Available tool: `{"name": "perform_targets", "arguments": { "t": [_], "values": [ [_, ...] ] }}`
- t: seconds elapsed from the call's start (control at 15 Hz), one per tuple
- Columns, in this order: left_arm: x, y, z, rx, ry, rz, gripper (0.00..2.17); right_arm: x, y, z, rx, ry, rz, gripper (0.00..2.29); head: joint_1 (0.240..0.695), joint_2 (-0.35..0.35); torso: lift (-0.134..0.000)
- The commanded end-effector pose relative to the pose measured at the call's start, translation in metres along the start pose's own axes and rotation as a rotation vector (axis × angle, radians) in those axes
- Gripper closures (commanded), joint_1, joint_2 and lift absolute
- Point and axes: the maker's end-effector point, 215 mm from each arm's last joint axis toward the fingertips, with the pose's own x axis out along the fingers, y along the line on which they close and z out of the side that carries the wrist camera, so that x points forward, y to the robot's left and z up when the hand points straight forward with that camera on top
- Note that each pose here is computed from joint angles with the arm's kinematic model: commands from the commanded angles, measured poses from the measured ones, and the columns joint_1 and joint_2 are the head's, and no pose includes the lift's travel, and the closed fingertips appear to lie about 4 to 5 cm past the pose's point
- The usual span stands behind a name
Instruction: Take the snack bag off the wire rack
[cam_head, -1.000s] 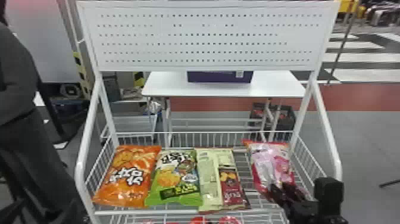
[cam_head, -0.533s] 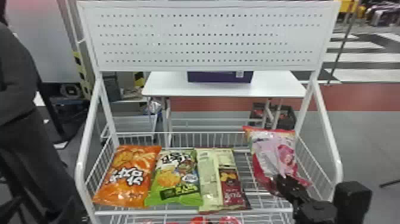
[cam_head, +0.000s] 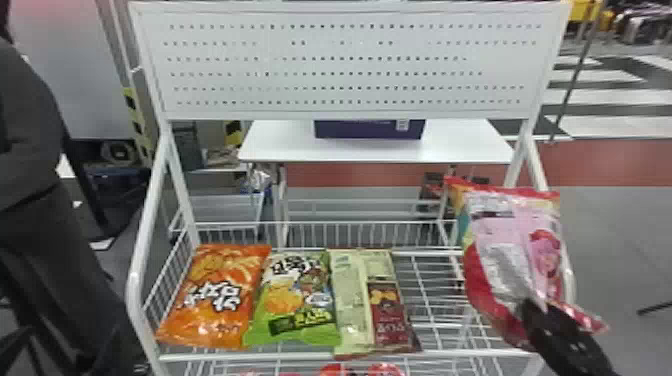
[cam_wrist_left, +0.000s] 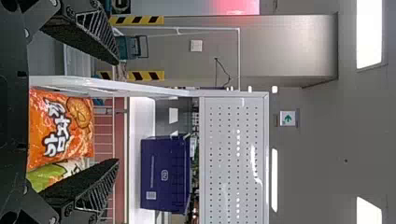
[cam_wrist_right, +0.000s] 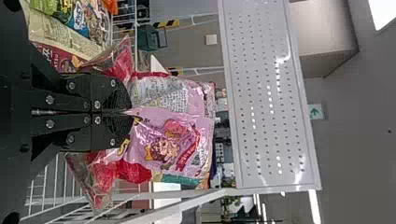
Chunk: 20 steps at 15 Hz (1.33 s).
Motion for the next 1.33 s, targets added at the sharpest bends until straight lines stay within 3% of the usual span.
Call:
{"name": "perform_targets", "arguments": {
  "t": [0.0, 0.33, 1.27],
  "values": [
    [0.000, 0.001, 0.002, -0.001, -0.011, 0.004, 0.15, -0.028, -0.016, 0.003, -0.014, 0.011, -0.048, 2.08, 0.499, 0.000, 0.000],
    [0.001, 0.001, 0.003, -0.002, -0.017, 0.001, 0.15, -0.044, -0.050, 0.010, -0.015, -0.004, -0.115, 2.08, 0.499, 0.000, 0.000],
    [0.001, 0.002, 0.004, -0.003, -0.017, -0.001, 0.15, -0.044, -0.044, 0.024, -0.014, -0.052, -0.107, 2.08, 0.499, 0.000, 0.000]
  ]
}}
